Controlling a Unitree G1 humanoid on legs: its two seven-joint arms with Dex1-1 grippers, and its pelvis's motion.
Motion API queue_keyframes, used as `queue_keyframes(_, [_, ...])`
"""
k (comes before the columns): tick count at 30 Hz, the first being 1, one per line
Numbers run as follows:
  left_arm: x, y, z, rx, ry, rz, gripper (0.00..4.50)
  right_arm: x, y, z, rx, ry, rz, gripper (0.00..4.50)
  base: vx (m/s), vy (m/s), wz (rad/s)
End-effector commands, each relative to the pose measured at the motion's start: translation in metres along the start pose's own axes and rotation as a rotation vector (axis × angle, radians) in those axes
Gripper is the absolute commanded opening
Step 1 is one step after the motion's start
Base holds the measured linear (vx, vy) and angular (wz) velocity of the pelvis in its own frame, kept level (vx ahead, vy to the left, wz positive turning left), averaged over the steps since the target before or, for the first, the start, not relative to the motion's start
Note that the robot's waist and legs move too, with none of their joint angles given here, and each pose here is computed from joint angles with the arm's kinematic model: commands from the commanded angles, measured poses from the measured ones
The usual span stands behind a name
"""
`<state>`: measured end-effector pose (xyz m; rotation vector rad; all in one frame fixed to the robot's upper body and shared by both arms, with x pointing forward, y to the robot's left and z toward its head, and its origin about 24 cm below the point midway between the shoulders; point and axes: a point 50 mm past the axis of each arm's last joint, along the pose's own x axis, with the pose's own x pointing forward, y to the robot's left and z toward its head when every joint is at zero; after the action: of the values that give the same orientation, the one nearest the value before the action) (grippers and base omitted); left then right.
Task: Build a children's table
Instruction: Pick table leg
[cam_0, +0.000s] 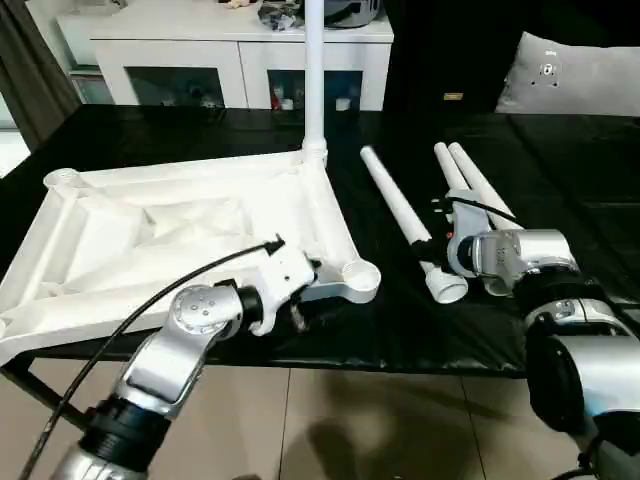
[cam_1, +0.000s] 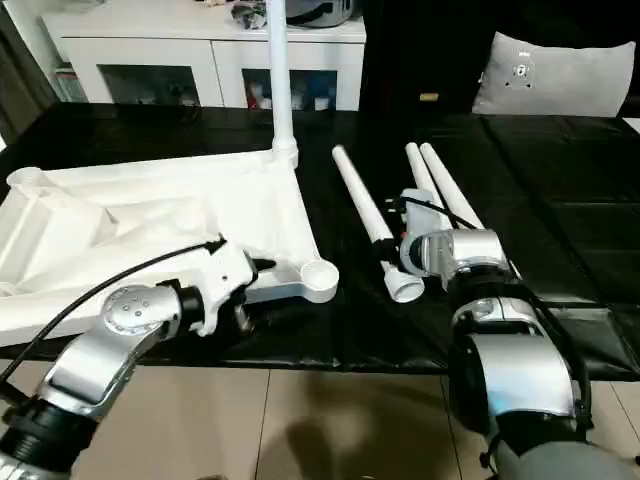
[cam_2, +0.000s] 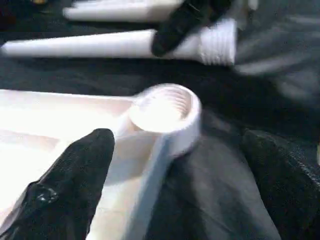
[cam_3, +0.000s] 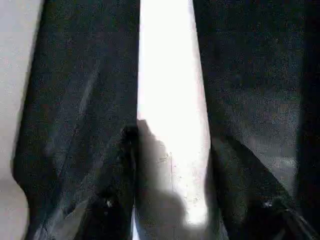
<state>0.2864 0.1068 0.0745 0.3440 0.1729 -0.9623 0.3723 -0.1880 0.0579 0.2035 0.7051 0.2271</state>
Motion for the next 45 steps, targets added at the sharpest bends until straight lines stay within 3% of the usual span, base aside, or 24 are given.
queue_keyframes(1, [-0.002,0.011,0.006,-0.008,-0.04,0.077,4.5,-0.002,0.004,0.013,0.062,-0.158,0.055,1.83,0.0,0.0,0.0])
queue_keyframes(2, [0.0,0.018,0.012,-0.045,-0.084,0.138,4.5,-0.007,0.005,0.022,0.124,-0.268,0.122,1.83,0.0,0.0,0.0])
queue_keyframes(6, [0.003,0.032,0.029,-0.156,-0.202,0.233,4.5,-0.019,0.012,0.035,0.218,-0.442,0.315,1.83,0.0,0.0,0.0])
queue_keyframes(8, [0.005,0.04,0.047,-0.269,-0.318,0.262,4.5,-0.031,0.019,0.04,0.278,-0.565,0.497,1.83,0.0,0.0,0.0])
queue_keyframes(10, [0.007,0.043,0.059,-0.339,-0.392,0.249,4.5,-0.038,0.024,0.041,0.307,-0.618,0.603,1.83,0.0,0.0,0.0])
queue_keyframes(11, [0.007,0.043,0.061,-0.351,-0.406,0.246,4.5,-0.039,0.025,0.041,0.312,-0.628,0.621,1.82,0.0,0.0,0.0])
queue_keyframes(13, [0.01,0.045,0.083,-0.459,-0.533,0.188,4.5,-0.052,0.036,0.038,0.336,-0.683,0.801,1.82,0.0,0.0,0.0])
queue_keyframes(16, [0.018,0.04,0.108,-0.571,-0.631,0.073,4.5,-0.062,0.052,0.03,0.292,-0.67,0.963,1.82,0.0,0.0,0.0])
queue_keyframes(20, [0.028,0.034,0.124,-0.619,-0.658,-0.009,4.5,-0.069,0.064,0.026,0.257,-0.651,1.057,1.82,0.0,0.0,0.0])
queue_keyframes(28, [0.036,0.03,0.128,-0.641,-0.614,-0.036,4.5,-0.074,0.077,0.017,0.217,-0.604,1.119,1.82,0.0,0.0,0.0])
queue_keyframes(33, [0.035,0.034,0.128,-0.629,-0.611,0.011,4.5,-0.065,0.086,0.012,0.087,-0.589,0.994,1.82,0.0,0.0,0.0])
queue_keyframes(37, [0.04,0.041,0.124,-0.56,-0.574,0.169,4.32,-0.054,0.095,0.013,-0.019,-0.642,0.823,1.82,0.0,0.0,0.0])
queue_keyframes(39, [0.042,0.042,0.124,-0.575,-0.581,0.209,4.14,-0.05,0.099,0.014,-0.045,-0.675,0.765,1.82,0.0,0.0,0.0])
queue_keyframes(45, [0.05,0.042,0.121,-0.649,-0.613,0.421,3.66,-0.042,0.124,0.008,-0.255,-0.828,0.608,1.82,0.0,0.0,0.0])
